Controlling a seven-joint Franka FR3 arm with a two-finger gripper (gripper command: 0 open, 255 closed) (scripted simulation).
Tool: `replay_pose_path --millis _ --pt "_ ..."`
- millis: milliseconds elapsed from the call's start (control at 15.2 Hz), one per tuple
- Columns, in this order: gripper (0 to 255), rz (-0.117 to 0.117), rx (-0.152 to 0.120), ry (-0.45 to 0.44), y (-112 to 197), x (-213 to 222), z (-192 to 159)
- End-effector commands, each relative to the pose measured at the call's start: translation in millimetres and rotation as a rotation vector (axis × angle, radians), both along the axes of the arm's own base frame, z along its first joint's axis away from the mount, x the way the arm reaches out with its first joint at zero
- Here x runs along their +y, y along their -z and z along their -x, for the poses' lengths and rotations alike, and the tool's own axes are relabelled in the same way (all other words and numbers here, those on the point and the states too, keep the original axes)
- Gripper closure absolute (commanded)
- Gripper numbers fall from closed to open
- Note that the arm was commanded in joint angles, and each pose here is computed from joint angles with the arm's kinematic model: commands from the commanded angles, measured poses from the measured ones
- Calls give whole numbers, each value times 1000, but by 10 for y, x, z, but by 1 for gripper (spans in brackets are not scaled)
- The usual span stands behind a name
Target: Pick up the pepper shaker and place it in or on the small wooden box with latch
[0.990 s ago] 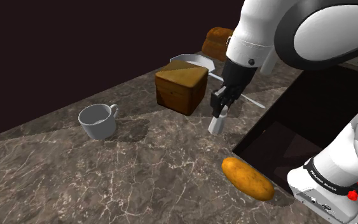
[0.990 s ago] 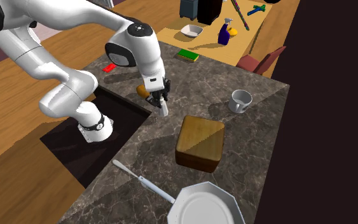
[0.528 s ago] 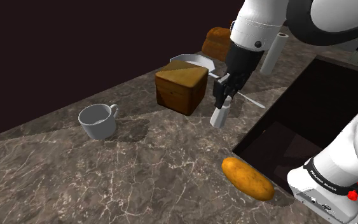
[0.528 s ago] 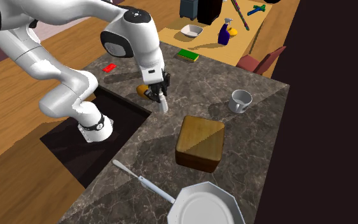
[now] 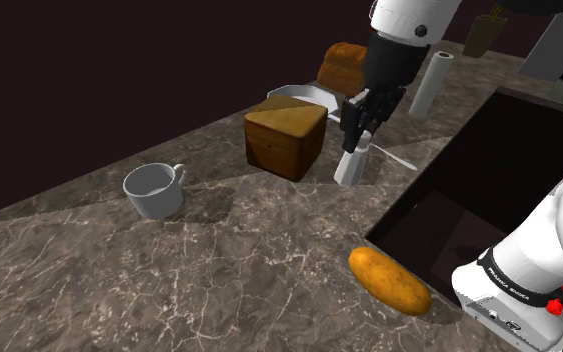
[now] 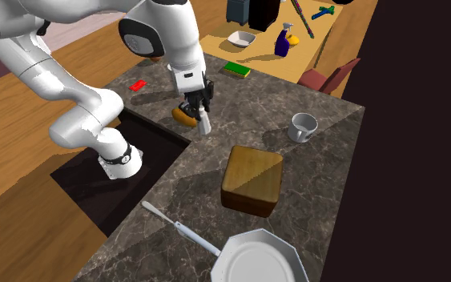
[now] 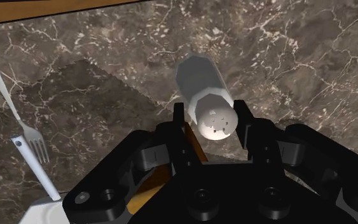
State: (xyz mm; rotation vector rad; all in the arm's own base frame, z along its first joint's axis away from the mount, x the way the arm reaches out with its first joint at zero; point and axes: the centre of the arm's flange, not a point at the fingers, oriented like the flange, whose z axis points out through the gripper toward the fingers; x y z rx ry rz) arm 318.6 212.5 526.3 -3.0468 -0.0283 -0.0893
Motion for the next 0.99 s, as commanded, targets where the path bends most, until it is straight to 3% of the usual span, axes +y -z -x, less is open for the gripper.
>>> replay_pose_path --millis 0,924 --pt "255 0 0 0 -102 4 -6" --pt "255 0 0 0 -842 4 -6"
